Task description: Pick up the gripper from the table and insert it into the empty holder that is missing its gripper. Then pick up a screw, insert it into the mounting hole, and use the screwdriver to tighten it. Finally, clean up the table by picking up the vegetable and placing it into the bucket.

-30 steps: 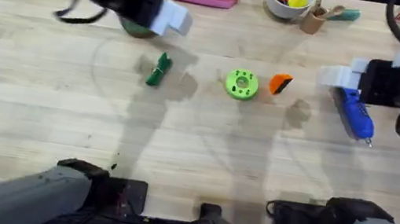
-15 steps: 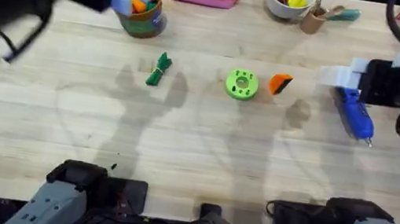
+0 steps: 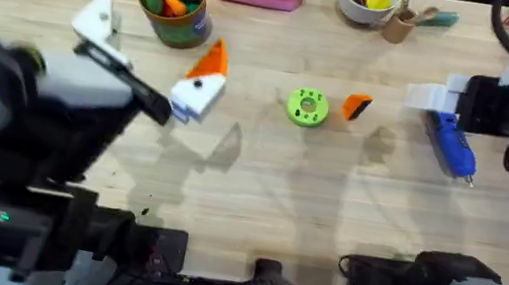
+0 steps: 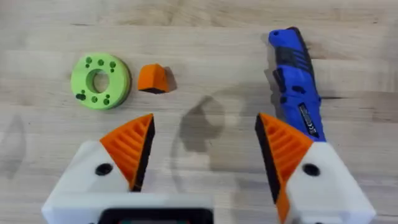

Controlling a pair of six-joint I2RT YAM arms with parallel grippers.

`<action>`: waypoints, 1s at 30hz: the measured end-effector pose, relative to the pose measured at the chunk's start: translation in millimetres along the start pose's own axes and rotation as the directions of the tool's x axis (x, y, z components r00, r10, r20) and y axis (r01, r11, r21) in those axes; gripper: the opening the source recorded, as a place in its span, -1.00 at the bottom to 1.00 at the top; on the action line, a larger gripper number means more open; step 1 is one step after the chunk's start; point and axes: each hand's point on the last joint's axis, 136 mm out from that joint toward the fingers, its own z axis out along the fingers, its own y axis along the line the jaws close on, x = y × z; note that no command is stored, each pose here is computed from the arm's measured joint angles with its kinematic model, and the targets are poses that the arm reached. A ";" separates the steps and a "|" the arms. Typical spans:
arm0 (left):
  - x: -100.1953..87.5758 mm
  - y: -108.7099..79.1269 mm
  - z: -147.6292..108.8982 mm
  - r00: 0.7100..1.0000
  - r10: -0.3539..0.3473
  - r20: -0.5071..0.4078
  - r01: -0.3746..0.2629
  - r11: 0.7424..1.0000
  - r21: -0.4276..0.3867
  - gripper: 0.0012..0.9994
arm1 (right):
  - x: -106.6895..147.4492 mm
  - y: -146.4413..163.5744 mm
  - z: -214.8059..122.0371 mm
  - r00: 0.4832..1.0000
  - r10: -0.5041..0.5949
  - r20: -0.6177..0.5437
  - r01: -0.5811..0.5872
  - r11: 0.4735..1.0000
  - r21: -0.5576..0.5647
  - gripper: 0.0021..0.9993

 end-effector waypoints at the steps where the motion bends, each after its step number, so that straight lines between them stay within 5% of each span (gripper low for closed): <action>1: 4.0 -2.8 -2.6 1.000 -0.004 0.023 0.003 1.000 0.006 0.97 | 0.0 0.0 0.0 1.000 0.000 0.000 0.000 1.000 0.000 0.85; 11: 50.3 -35.1 -16.4 0.988 -0.150 0.041 0.142 0.979 0.145 0.97 | 0.0 0.0 0.0 1.000 0.000 0.000 0.000 1.000 0.000 0.85; 23: 79.0 -86.9 -36.9 0.970 -0.209 -0.125 0.242 0.886 0.395 0.97 | 0.0 0.0 0.0 1.000 0.000 0.000 0.000 1.000 0.000 0.85; 30: 81.2 -107.6 -48.3 0.988 -0.110 -0.104 0.148 0.840 0.522 0.97 | 0.1 0.0 0.0 1.000 0.000 0.000 0.000 1.000 0.000 0.85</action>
